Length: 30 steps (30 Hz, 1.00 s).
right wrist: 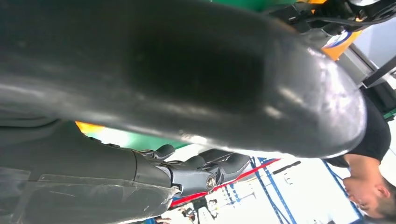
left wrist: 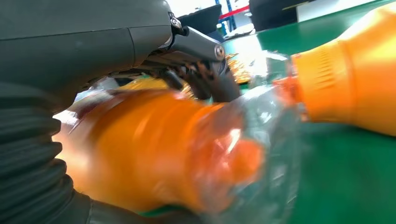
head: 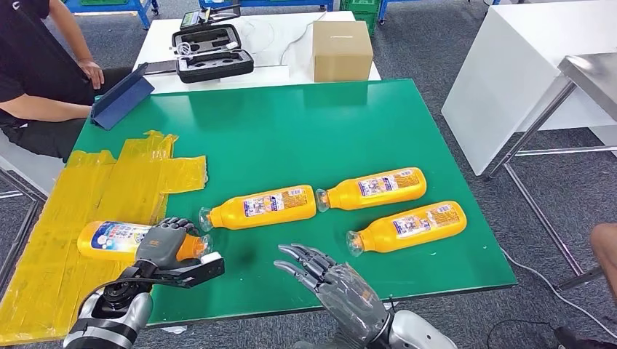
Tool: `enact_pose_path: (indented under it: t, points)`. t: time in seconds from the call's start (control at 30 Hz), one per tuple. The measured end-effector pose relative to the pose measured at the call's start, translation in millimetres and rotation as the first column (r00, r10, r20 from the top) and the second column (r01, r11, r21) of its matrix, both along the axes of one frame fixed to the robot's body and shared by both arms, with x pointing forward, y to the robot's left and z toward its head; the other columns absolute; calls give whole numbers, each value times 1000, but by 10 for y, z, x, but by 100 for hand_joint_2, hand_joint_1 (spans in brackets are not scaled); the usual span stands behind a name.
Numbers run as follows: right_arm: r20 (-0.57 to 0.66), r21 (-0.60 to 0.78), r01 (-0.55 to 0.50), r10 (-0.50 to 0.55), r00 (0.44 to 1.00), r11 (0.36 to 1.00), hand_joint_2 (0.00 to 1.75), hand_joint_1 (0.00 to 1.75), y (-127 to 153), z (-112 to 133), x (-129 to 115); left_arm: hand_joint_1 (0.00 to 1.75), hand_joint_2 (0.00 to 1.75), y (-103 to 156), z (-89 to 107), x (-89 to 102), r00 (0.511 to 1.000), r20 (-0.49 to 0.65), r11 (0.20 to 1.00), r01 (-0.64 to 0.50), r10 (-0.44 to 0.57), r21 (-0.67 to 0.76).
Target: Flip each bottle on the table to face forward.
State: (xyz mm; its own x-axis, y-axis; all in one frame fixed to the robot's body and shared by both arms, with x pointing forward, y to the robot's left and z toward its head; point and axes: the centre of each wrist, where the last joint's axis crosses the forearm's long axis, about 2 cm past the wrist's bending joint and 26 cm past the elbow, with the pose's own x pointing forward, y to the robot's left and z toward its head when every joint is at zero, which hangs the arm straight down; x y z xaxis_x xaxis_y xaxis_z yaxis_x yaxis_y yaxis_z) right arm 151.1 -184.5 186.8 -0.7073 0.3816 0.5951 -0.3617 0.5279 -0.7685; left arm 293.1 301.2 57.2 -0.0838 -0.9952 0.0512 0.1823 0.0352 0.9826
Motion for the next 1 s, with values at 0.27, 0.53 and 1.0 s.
enact_pose_path:
  t: [0.27,0.53,1.0]
  points:
    - [-42,-24,33,-34,999,999,0,0,41,2,131,0,0,172,-24,23,999,-33,999,41,-41,-12]
    - [-23,-84,181,-183,983,980,0,0,112,29,503,0,0,159,50,-41,997,-12,992,70,-72,-109]
    - [-19,-125,318,-322,946,940,175,0,59,10,710,0,0,-145,336,-284,976,217,946,101,-33,-309]
